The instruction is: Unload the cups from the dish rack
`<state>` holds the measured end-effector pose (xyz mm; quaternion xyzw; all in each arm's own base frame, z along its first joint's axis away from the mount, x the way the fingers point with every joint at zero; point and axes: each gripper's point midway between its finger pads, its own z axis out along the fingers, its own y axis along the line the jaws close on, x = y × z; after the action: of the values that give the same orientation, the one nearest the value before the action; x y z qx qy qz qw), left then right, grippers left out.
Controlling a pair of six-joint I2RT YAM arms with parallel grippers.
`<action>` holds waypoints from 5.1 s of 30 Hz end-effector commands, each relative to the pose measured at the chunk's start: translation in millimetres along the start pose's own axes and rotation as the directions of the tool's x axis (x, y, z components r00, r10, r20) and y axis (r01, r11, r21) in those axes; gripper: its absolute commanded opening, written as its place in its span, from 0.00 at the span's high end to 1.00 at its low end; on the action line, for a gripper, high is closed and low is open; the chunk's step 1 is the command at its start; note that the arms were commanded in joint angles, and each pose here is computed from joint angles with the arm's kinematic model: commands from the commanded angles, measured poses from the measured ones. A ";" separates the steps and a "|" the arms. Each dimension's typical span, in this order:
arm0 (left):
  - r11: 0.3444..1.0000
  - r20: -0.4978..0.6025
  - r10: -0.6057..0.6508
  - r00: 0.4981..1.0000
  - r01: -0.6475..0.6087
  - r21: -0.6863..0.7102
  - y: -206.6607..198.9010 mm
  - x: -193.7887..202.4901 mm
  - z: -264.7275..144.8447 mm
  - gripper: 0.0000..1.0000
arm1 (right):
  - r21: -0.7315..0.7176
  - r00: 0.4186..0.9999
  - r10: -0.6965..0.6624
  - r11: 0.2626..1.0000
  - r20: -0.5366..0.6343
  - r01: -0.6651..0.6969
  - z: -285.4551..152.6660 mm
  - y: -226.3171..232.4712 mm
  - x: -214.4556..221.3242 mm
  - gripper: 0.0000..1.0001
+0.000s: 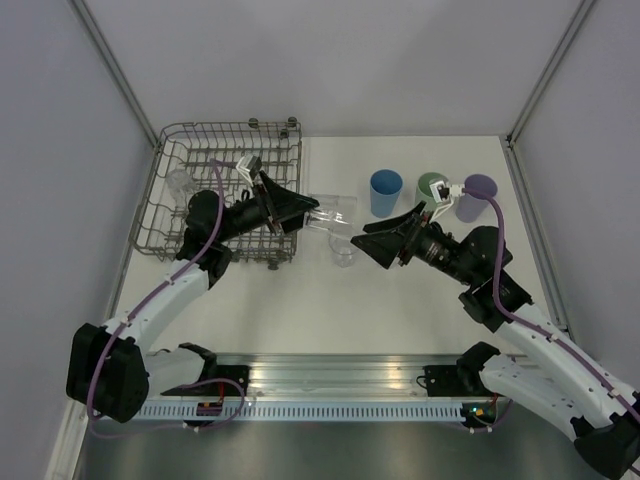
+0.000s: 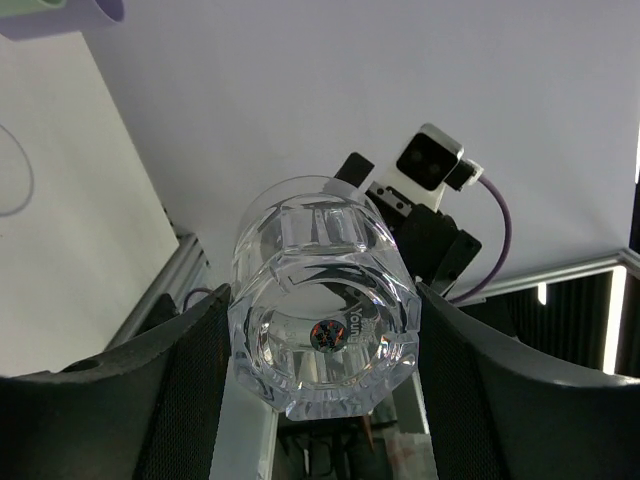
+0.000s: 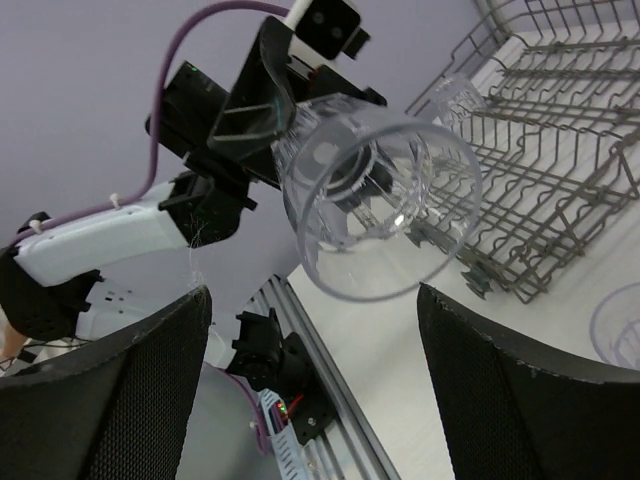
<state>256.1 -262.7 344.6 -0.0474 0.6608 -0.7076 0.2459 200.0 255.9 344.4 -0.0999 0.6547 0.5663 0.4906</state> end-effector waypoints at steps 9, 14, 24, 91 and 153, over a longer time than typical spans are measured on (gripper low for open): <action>0.986 -0.081 -0.022 0.996 0.036 0.166 -33.8 41.6 0.7 0.98 | -0.233 1.000 0.002 0.973 -0.002 -0.003 2.4 45.7 -9.1 0.37; 0.983 -0.103 -0.028 0.994 0.046 0.177 -31.2 45.7 1.7 0.98 | -0.214 1.000 -0.012 0.977 0.001 0.012 2.3 41.0 -7.4 0.63; 0.986 -0.113 -0.014 0.994 0.032 0.163 -26.2 43.3 7.5 0.88 | -0.150 0.998 -0.064 0.987 -0.025 0.060 -1.7 32.8 -4.9 0.99; 0.249 -0.128 0.735 0.666 -0.441 -0.862 77.4 -14.0 -192.8 0.00 | 0.682 0.645 0.246 0.401 -0.723 0.612 -99.7 -298.7 68.3 0.97; 0.068 0.291 0.680 0.673 0.338 -0.939 124.5 -199.4 -211.9 0.00 | 0.317 0.938 -0.255 0.892 -0.235 0.322 -41.3 -86.8 -14.6 0.02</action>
<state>358.1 -0.3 232.1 -0.3365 0.8291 0.0689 0.4411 253.1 160.8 270.0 -0.1319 0.8083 0.2719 0.5053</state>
